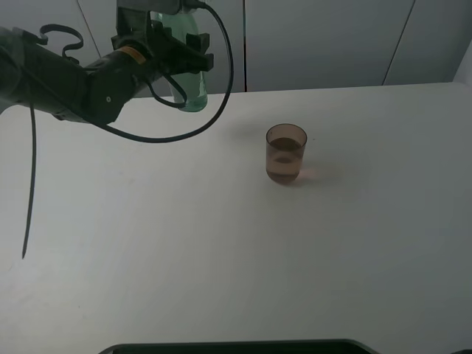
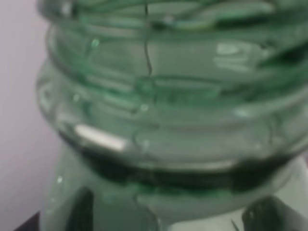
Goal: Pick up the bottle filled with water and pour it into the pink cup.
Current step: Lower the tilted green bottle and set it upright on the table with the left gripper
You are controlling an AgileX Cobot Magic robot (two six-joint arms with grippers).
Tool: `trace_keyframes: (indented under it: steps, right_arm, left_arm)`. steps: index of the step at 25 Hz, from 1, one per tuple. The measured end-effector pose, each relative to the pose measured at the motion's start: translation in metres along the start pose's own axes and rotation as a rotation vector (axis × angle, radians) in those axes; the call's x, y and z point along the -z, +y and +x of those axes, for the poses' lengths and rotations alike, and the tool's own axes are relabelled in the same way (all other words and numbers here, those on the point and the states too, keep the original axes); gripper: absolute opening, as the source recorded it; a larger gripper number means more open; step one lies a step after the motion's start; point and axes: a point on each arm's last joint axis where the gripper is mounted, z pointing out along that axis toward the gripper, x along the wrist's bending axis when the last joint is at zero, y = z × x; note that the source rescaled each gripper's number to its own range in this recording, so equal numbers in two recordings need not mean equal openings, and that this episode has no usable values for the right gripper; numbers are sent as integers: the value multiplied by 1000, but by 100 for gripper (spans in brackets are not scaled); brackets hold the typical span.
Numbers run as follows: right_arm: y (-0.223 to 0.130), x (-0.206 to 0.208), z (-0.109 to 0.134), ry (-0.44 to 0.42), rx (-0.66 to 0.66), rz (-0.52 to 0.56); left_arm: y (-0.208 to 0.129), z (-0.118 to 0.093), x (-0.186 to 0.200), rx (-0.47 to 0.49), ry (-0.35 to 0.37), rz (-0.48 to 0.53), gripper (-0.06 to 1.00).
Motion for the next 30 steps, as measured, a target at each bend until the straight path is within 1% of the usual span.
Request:
trace_keyframes:
  steps: [6, 15, 20, 24, 30]
  right_arm:
    - [0, 0, 0, 0, 0, 0]
    - [0, 0, 0, 0, 0, 0]
    - [0, 0, 0, 0, 0, 0]
    - [0, 0, 0, 0, 0, 0]
    - [0, 0, 0, 0, 0, 0]
  left_arm:
    - [-17, -1, -2, -15, -5, 8, 2]
    - [-59, -3, -9, -28, 0, 59, 2]
    - [-77, 3, -11, 30, 16, 81, 2]
    - [-81, 6, -12, 36, 28, 91, 2]
    - [-84, 5, -12, 36, 25, 89, 2]
